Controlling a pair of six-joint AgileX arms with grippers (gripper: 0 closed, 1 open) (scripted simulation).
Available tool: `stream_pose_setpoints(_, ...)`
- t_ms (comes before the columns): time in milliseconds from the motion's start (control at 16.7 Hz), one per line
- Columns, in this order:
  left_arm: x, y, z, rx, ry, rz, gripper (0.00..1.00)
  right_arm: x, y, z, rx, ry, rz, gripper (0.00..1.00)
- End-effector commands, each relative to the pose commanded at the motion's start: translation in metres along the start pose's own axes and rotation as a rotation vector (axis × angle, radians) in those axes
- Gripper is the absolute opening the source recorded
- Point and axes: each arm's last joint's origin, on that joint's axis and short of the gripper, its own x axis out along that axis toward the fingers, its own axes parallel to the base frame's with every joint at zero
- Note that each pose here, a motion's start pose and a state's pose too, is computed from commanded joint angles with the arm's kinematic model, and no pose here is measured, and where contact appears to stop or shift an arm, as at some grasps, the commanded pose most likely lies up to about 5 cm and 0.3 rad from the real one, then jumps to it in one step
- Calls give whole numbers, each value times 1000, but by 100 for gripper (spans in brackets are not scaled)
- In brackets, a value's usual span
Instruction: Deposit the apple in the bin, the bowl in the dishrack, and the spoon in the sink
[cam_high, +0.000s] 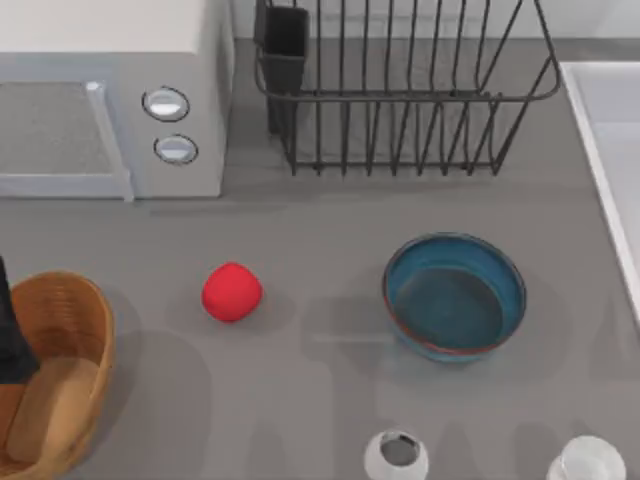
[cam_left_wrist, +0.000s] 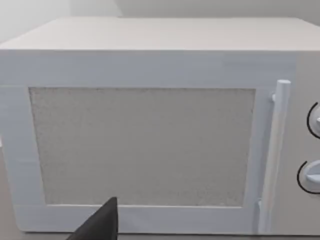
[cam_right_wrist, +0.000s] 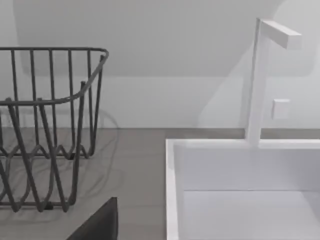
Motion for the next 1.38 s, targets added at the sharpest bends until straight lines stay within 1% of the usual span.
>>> stream_pose_setpoints(240, 0, -1, 4, 4, 23, -11, 100, 0, 0, 0, 0, 0, 0, 100)
stream_pose_setpoints(360, 2, -3, 15, 13, 78, -36, 100, 0, 0, 0, 0, 0, 0, 100)
stream_pose_setpoints(480, 6, -7, 31, 26, 162, -72, 100, 0, 0, 0, 0, 0, 0, 100)
stream_pose_setpoints(660, 25, -16, 58, 57, 349, -140, 100, 0, 0, 0, 0, 0, 0, 100)
stream_pose_setpoints(960, 85, -46, 86, 149, 743, -266, 100, 0, 0, 0, 0, 0, 0, 100)
stream_pose_setpoints(1140, 128, -74, 89, 222, 960, -341, 100, 0, 0, 0, 0, 0, 0, 100)
stream_pose_setpoints(1380, 181, -118, 73, 331, 1208, -430, 100, 0, 0, 0, 0, 0, 0, 100)
